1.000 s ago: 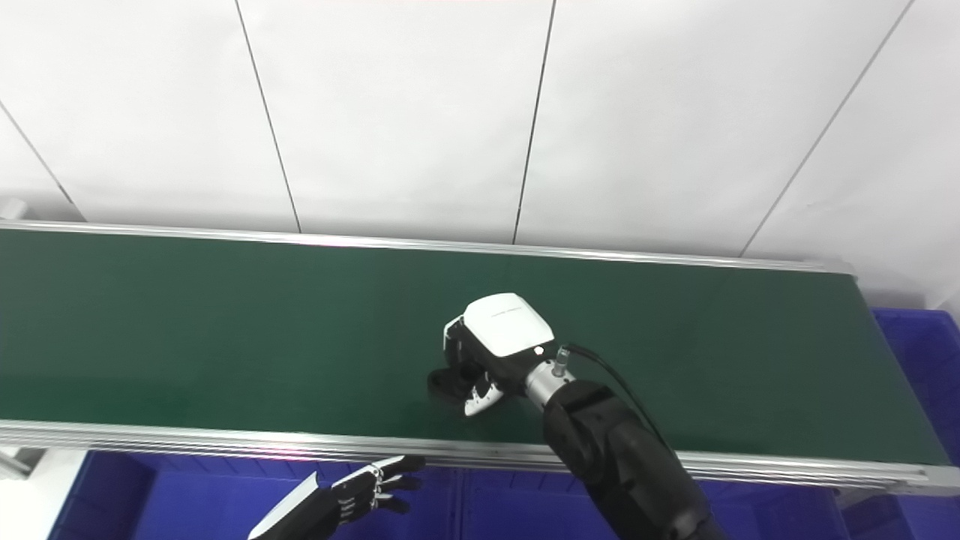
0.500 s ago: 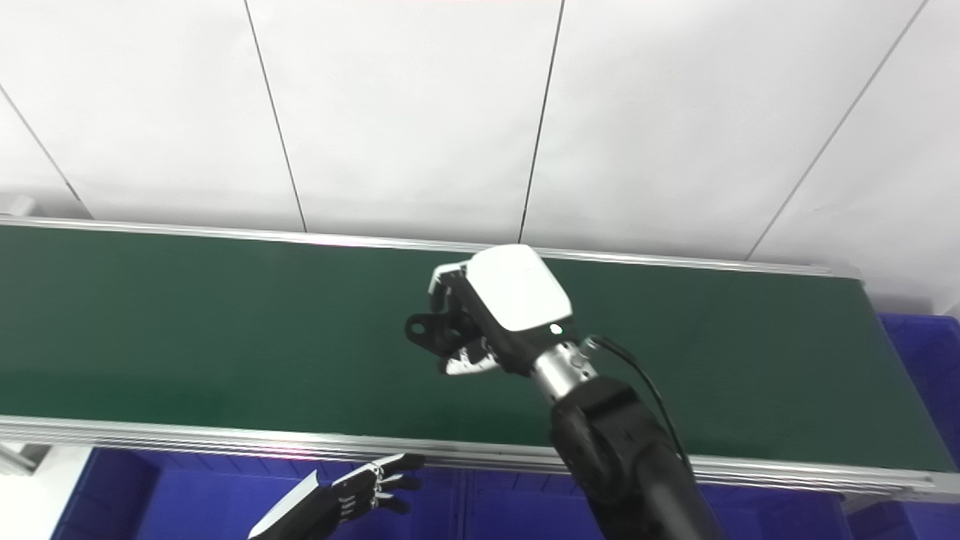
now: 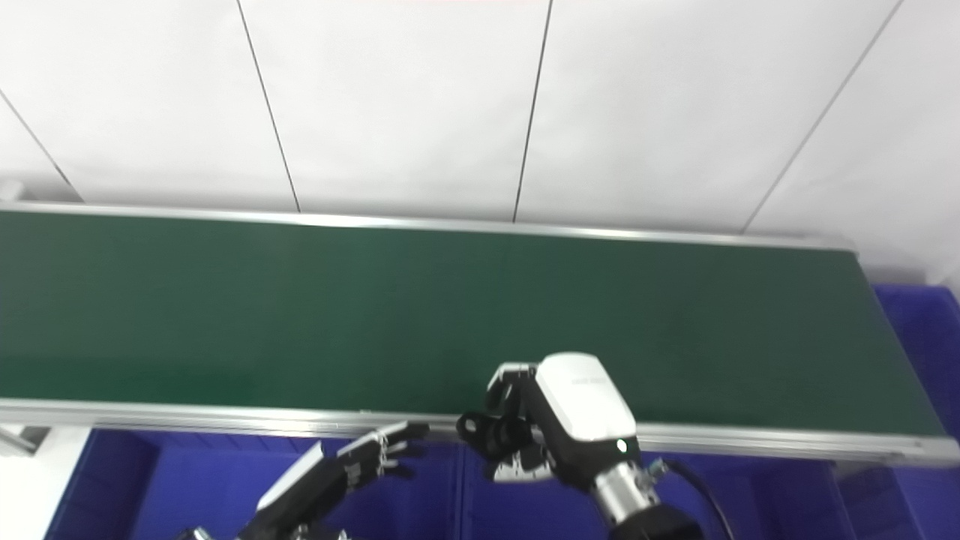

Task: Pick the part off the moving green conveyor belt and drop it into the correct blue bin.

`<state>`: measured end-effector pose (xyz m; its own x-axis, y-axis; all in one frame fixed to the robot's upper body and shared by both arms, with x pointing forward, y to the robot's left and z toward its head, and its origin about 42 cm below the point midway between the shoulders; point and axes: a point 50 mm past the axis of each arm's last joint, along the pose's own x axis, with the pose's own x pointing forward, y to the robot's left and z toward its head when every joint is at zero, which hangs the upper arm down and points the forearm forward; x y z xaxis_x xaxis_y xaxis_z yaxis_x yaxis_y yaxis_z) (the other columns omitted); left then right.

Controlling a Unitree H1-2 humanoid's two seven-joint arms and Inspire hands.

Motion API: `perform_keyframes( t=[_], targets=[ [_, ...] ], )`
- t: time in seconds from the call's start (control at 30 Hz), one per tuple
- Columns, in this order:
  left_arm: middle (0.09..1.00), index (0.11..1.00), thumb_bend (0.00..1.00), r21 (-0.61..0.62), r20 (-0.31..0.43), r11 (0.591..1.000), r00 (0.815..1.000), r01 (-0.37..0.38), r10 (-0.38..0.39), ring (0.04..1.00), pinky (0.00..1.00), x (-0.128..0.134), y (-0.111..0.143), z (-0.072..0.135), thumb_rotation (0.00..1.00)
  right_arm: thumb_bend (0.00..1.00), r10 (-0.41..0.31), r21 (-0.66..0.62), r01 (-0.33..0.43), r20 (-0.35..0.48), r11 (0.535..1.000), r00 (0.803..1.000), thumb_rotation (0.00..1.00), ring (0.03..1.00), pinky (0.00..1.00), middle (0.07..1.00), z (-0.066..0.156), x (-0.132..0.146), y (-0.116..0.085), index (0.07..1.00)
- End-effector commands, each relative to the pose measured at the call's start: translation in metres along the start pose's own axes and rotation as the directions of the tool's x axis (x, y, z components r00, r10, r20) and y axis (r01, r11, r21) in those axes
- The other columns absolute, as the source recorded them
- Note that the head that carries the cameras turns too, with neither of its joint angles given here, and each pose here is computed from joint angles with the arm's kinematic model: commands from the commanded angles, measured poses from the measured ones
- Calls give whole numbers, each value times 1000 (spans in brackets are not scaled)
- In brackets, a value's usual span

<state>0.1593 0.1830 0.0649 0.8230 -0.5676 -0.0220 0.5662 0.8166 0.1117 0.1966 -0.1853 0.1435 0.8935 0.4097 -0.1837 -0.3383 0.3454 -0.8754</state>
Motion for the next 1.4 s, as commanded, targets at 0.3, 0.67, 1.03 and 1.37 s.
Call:
perform_keyframes(
  t=[0.3, 0.67, 1.03, 1.37],
  targets=[
    [917, 899, 426, -14, 36, 999, 998, -44, 45, 876, 799, 10, 3, 18, 193, 508, 140, 0, -141, -105, 990, 985, 0, 354, 253, 473, -22, -4, 11, 536],
    [908, 891, 429, -5, 37, 999, 998, -47, 47, 865, 788, 8, 6, 20, 209, 551, 333, -16, -358, -332, 933, 882, 114, 746, 631, 815, -30, 21, 26, 885],
    [920, 899, 430, 1, 29, 999, 999, -37, 37, 876, 790, 6, 8, 18, 186, 644, 151, -42, -174, -324, 984, 934, 302, 987, 953, 952, -13, 14, 23, 927],
    [921, 893, 453, -3, 2, 999, 999, -54, 54, 867, 766, -4, 7, 20, 212, 736, -25, 409, 90, -161, 908, 987, 539, 924, 838, 943, 21, -30, 19, 939]
  ],
)
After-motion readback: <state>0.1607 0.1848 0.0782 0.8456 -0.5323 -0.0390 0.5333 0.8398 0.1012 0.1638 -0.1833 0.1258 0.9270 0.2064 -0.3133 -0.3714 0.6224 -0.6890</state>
